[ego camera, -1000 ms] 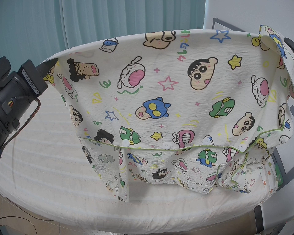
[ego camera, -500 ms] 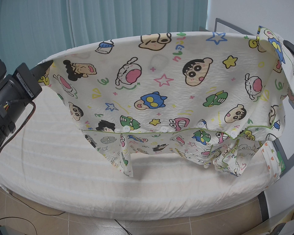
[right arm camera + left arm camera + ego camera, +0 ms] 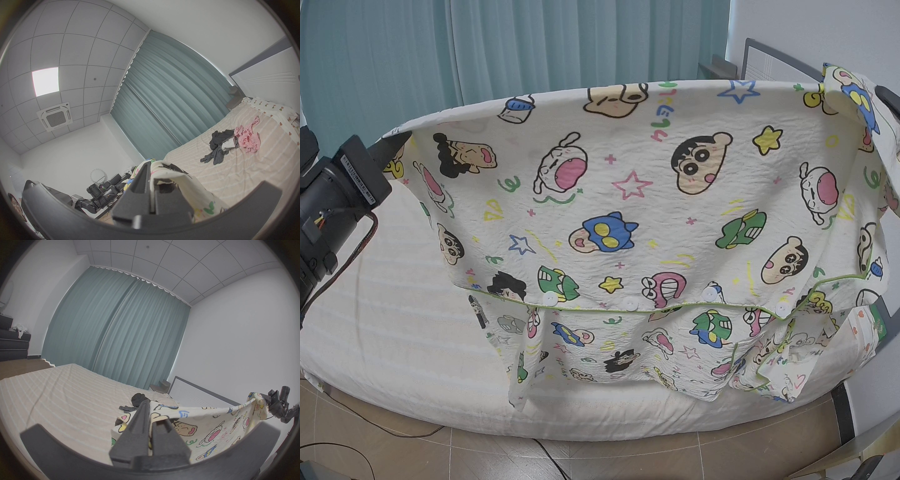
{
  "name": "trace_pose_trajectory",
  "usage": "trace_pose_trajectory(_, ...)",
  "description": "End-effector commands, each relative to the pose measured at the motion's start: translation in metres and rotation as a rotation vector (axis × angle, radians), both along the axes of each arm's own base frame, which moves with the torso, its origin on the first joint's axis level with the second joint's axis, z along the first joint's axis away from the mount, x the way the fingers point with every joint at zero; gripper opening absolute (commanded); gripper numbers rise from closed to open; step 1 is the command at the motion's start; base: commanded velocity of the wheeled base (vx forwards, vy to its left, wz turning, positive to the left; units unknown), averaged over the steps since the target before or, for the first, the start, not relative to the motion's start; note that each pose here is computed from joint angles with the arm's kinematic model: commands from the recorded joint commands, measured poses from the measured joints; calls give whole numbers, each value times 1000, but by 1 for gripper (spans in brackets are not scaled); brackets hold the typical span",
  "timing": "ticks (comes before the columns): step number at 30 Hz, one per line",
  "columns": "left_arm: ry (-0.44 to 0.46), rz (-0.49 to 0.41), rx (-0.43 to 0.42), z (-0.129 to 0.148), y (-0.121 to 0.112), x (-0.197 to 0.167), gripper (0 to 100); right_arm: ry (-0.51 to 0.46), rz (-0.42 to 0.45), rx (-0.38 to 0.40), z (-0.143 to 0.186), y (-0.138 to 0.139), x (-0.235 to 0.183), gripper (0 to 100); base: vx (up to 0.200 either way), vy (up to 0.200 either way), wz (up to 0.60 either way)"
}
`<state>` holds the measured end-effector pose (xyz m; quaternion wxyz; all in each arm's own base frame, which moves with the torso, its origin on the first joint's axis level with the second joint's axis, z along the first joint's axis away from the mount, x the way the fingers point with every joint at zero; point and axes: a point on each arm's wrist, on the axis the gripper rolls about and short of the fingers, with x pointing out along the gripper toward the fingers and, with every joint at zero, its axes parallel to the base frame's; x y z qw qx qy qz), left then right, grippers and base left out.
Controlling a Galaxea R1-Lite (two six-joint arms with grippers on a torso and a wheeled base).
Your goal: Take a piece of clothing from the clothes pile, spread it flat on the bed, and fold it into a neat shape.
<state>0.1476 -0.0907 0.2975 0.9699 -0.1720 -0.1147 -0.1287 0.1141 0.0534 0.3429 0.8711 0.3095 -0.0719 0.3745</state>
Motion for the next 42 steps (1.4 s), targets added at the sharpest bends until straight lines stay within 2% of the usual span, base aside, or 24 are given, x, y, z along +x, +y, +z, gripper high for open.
trace_pose_trajectory(1,8,1,6,-2,-2,3,0,4,1,-2,-1,0,1,0,0,0,0)
trace_pose_trajectory(16,31,2,24,-7,-6,9,0,3,9,-3,-1,1,1,0,200,0,0)
trace_pose_trajectory(37,38,3,26,-10,-4,7,0,23,9,-12,-5,3,5,0,0,0,0)
trace_pose_trajectory(42,42,5,31,-11,-4,8,0,26,9,-13,-6,3,4,0,0,200,0)
